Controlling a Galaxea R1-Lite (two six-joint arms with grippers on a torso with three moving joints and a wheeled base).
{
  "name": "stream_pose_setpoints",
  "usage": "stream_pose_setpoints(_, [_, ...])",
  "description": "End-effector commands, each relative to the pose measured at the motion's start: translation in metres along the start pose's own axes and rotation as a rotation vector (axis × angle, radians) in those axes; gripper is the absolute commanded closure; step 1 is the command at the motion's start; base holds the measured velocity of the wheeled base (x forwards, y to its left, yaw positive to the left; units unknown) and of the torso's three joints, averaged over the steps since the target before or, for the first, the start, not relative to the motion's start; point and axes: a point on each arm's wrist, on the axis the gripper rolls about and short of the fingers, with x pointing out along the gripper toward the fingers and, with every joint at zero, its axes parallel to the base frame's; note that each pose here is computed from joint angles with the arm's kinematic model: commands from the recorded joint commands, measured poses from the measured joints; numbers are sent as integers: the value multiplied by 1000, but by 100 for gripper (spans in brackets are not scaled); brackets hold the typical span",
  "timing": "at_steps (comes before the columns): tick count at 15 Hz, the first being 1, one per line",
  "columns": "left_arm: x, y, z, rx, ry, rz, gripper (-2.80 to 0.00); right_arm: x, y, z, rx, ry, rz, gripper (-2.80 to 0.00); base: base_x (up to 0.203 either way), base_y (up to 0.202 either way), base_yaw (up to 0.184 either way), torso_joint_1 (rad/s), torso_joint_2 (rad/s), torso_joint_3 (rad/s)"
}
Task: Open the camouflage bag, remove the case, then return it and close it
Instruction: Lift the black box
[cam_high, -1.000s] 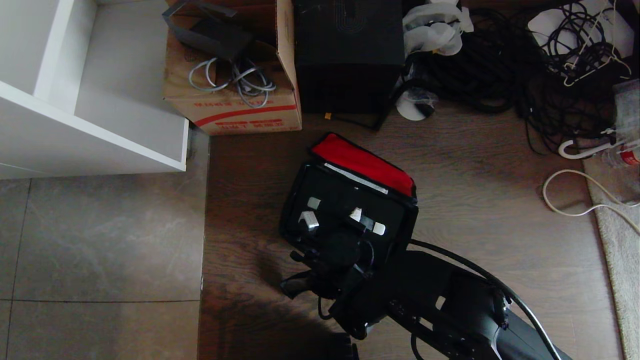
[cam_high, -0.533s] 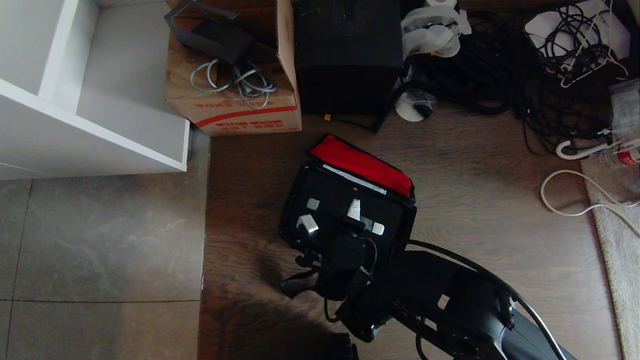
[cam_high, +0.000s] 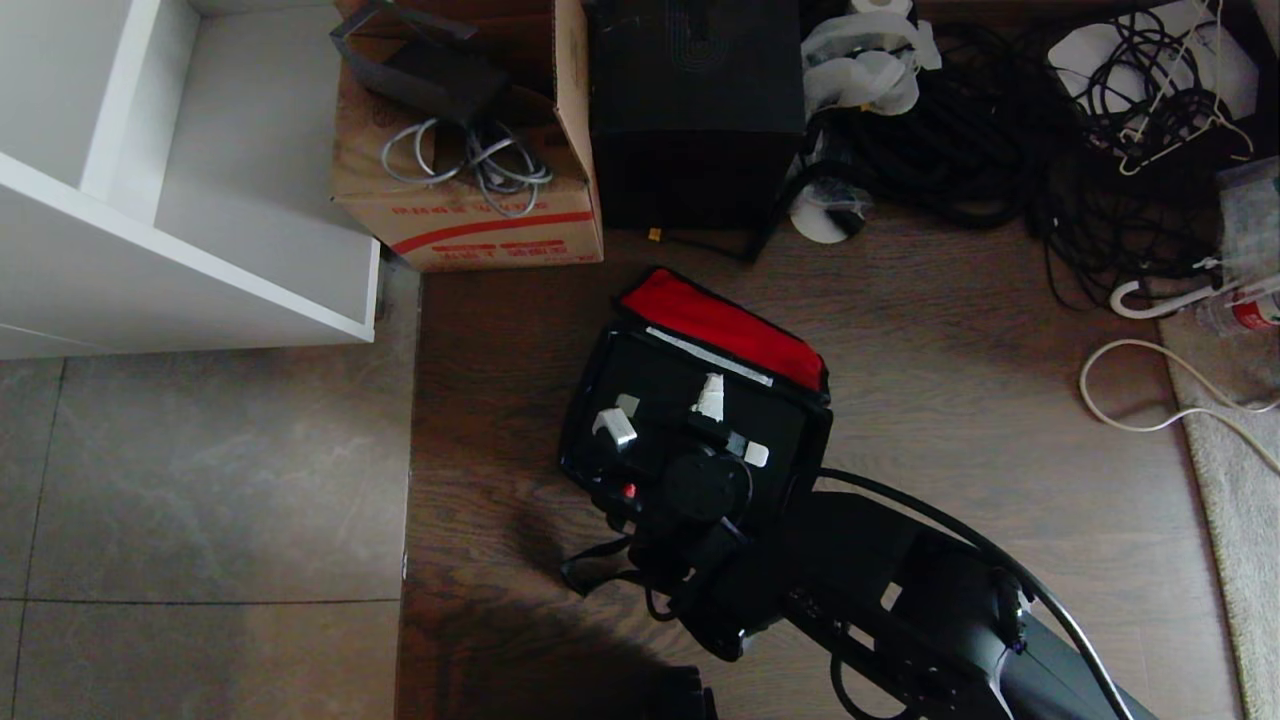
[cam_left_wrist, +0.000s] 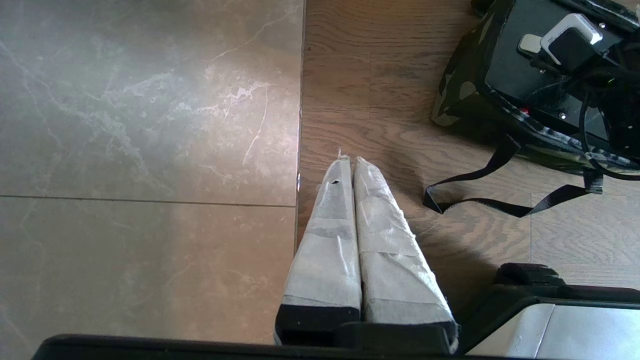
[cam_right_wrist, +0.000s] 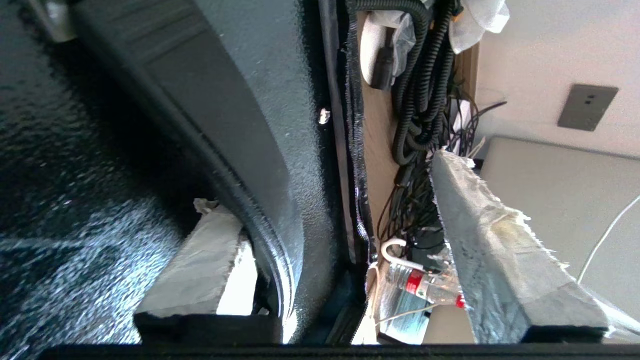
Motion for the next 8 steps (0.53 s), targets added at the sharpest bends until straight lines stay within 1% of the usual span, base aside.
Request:
stream_pose_setpoints(1, [1, 0, -3, 0, 8, 1, 0, 0, 6, -3, -14, 12, 2, -280, 0, 0, 0, 0, 0, 0])
stream_pose_setpoints(6, [1, 0, -3, 0, 8, 1, 0, 2, 14, -9, -27, 20, 8, -280, 0, 0, 0, 0, 0, 0])
stream_pose_setpoints(7, [1, 0, -3, 0, 8, 1, 0, 1, 15, -10, -25, 23, 10, 0, 0, 0, 0, 0, 0, 0])
stream_pose_setpoints(8, [1, 0, -3, 0, 8, 1, 0, 1, 16, -11, -34, 36, 12, 0, 0, 0, 0, 0, 0, 0])
